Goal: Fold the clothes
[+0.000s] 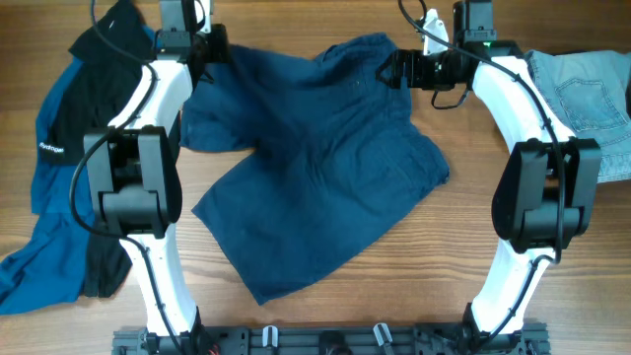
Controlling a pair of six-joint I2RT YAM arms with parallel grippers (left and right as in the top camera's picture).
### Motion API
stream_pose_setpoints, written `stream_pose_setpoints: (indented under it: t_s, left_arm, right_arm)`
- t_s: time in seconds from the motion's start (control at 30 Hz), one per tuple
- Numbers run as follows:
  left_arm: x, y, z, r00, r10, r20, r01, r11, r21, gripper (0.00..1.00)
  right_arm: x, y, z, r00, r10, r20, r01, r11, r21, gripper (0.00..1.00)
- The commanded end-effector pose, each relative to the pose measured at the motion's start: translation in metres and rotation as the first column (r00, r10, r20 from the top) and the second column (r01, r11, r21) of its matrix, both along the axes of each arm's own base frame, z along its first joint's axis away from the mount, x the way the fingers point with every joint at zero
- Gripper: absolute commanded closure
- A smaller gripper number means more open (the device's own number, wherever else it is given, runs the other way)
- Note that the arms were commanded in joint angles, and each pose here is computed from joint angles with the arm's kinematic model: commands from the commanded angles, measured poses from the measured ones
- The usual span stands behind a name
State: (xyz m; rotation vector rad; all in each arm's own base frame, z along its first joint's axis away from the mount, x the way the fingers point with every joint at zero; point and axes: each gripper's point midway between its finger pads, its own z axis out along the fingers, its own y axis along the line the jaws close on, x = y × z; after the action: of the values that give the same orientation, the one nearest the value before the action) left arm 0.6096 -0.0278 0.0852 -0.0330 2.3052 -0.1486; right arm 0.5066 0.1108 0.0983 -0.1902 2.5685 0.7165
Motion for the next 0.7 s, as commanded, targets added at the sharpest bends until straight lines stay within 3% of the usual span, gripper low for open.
stream_pose_setpoints:
  t_s: [0.0,0.1,0.3,0.4,0.5,0.67]
  left_arm:
    - [-0.006,0.016,0.012,0.995,0.087,-0.048,-0.086,0.996,0.012,0.00]
    - [-0.034,0.010,0.040,0.985,0.070,-0.157,-0.074,0.997,-0.019,0.00]
    - [-0.132,-0.027,0.102,0.924,-0.053,-0.379,-0.033,0.976,-0.215,0.00]
    - [-0.177,-0.034,0.126,0.889,-0.037,-0.456,-0.075,0.971,-0.227,0.00]
    - [-0.208,-0.047,0.135,0.857,-0.060,-0.513,-0.060,0.975,-0.215,0.00]
    - [-0.257,-0.067,0.129,0.792,0.104,-0.602,-0.189,0.979,-0.080,0.00]
  right_arm:
    - [0.007,-0.010,0.011,0.999,-0.017,0.037,0.017,1.000,-0.011,0.00]
    - [0.006,-0.034,0.013,0.993,-0.119,-0.017,0.119,0.993,0.015,0.00]
    - [-0.022,-0.089,0.063,0.962,-0.273,-0.027,0.272,0.961,-0.041,0.00]
    - [-0.054,-0.112,0.095,0.920,-0.391,-0.021,0.383,0.910,-0.158,0.00]
    - [-0.080,-0.111,0.110,0.907,-0.416,-0.061,0.402,0.901,-0.165,0.00]
    - [-0.126,-0.106,0.103,0.878,-0.427,-0.217,0.384,0.898,-0.212,0.00]
